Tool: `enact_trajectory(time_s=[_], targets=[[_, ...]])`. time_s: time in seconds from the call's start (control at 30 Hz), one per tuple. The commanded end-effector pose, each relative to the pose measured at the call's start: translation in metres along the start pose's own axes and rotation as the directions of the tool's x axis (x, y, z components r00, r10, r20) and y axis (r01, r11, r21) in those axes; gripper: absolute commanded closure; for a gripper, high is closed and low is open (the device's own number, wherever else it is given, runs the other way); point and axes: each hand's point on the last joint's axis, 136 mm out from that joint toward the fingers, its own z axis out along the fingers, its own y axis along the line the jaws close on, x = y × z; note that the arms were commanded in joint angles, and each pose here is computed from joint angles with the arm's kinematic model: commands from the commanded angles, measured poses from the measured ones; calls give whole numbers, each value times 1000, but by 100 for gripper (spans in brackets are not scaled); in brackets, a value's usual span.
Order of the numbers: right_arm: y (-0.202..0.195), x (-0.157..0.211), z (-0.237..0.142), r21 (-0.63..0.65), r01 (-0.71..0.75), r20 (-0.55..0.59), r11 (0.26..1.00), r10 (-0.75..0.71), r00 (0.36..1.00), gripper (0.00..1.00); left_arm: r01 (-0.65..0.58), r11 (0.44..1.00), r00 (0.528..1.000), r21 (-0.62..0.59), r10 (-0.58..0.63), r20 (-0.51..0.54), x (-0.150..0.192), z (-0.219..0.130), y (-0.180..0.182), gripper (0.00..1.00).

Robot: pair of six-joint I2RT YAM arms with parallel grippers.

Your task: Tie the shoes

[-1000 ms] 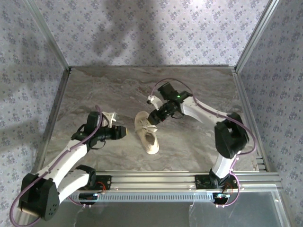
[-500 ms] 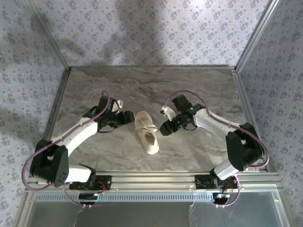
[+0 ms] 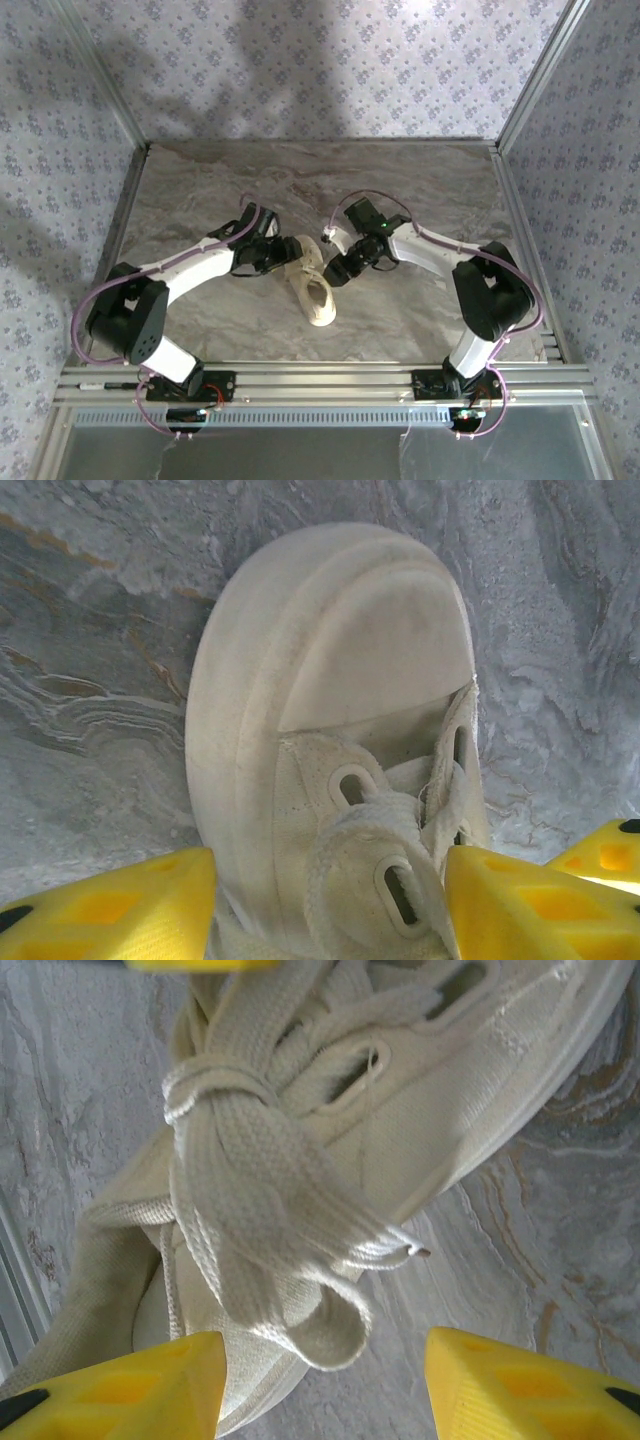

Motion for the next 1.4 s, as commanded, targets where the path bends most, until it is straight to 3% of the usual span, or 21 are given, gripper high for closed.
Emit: enact_trajectory(time_s=[0.0, 0.17, 0.27, 0.37, 0.47, 0.63, 0.97, 1.17, 1.37], targets=[[5, -5, 3, -13, 47, -13, 999, -47, 999, 44, 16, 1000, 1000, 21, -17, 23, -9, 4, -13, 38], [6, -1, 10, -11, 68, -52, 998, -68, 996, 48, 13, 1000, 1000, 15, -13, 1, -6, 12, -13, 44], [4, 3, 10, 9, 69, -67, 998, -68, 995, 59, 8, 1000, 1000, 12, -8, 1, -6, 10, -13, 64], [-1, 7, 7, 47, 78, -84, 996, -73, 994, 78, -6, 1000, 1000, -3, 6, 9, -6, 5, -12, 87], [-4, 9, 0, 80, 86, -87, 993, -79, 993, 94, -22, 999, 999, -30, 23, 25, -7, -2, -8, 100], [-4, 9, -15, 103, 92, -76, 990, -84, 994, 100, -42, 995, 998, -88, 46, 47, -9, -14, 1, 100], [-14, 26, -11, 112, 67, -140, 991, -51, 989, 100, -106, 988, 993, -112, 111, 37, 3, -11, 9, 100], [-27, 38, -10, 112, -37, -166, 993, 55, 985, 100, -208, 967, 977, -145, 199, -74, 25, -6, 23, 100], [-30, 53, -5, 88, -129, -219, 988, 145, 965, 100, -186, 970, 981, -159, 173, -91, 38, 1, 45, 100]])
